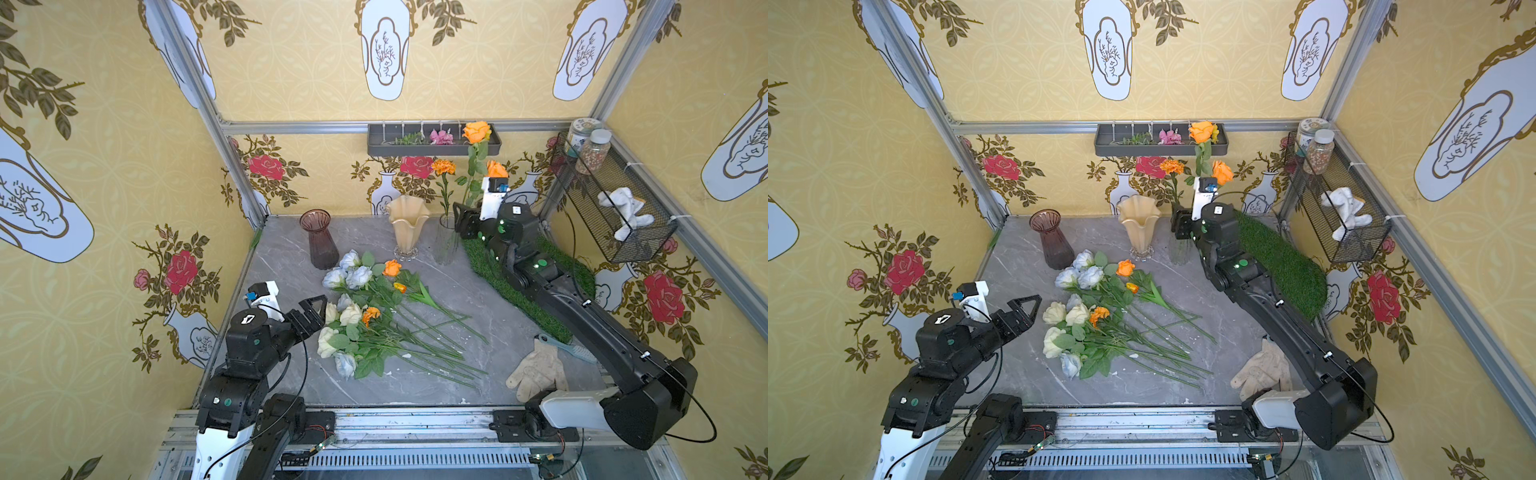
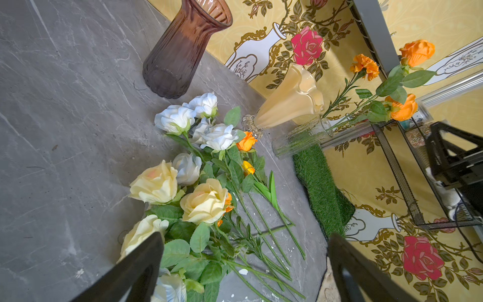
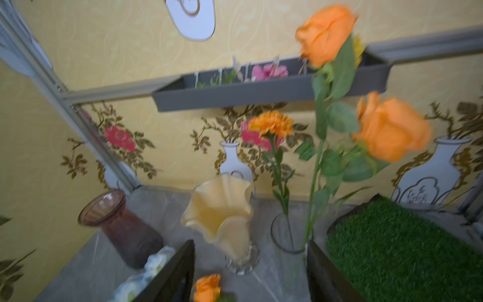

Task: Arrange the flowers in different vases according to their colors
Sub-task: Pick up the flower at the center of the board.

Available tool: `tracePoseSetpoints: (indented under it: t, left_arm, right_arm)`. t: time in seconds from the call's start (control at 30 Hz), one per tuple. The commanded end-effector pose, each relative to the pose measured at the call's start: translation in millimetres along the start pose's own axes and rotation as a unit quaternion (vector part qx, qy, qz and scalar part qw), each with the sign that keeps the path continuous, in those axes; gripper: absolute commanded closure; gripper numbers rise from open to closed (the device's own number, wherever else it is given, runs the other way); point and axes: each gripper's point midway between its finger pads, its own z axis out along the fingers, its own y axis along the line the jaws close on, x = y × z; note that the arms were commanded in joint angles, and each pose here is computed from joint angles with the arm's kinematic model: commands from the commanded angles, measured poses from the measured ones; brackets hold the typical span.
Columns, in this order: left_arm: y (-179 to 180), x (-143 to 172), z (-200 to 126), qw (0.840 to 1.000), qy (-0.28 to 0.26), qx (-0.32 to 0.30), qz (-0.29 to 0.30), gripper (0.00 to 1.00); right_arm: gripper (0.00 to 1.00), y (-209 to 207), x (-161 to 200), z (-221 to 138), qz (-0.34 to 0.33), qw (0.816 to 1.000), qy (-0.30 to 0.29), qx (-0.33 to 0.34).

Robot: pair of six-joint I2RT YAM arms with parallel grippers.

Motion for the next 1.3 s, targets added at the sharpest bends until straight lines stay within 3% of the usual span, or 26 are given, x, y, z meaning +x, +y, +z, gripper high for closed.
tracePoseSetpoints:
  t: [0.0, 0.17, 0.53, 1.03, 1.27]
  left_arm:
    - [-4.7, -2.7, 1.1, 1.0, -0.005, 0.012, 0.004, 0.0]
    - [-5.9, -1.4, 0.2, 1.0, -0.004, 0.015, 0.005, 0.0]
    - [-4.7, 3.3, 4.7, 1.0, 0.015, 0.008, 0.006, 0.0]
    - [3.2, 6.8, 18.0, 0.999, 0.039, -0.018, 0.0, 0.0]
    - [7.2, 5.9, 20.9, 0.999, 0.038, -0.029, -0.003, 0.0]
  right_arm:
    - [0.35, 12.0, 111.9, -20.8, 0.031, 0.975, 0.22, -0.011]
    - [0.42, 34.6, 189.1, -39.4, 0.052, 0.938, 0.342, -0.02]
    - [0.47, 50.6, 257.4, -9.9, 0.033, 0.882, 0.471, 0.009]
    - [0.5, 26.1, 288.2, 77.3, 0.099, 0.874, 0.476, 0.017]
    - [0.5, 26.9, 307.3, 87.9, 0.114, 0.865, 0.488, 0.018]
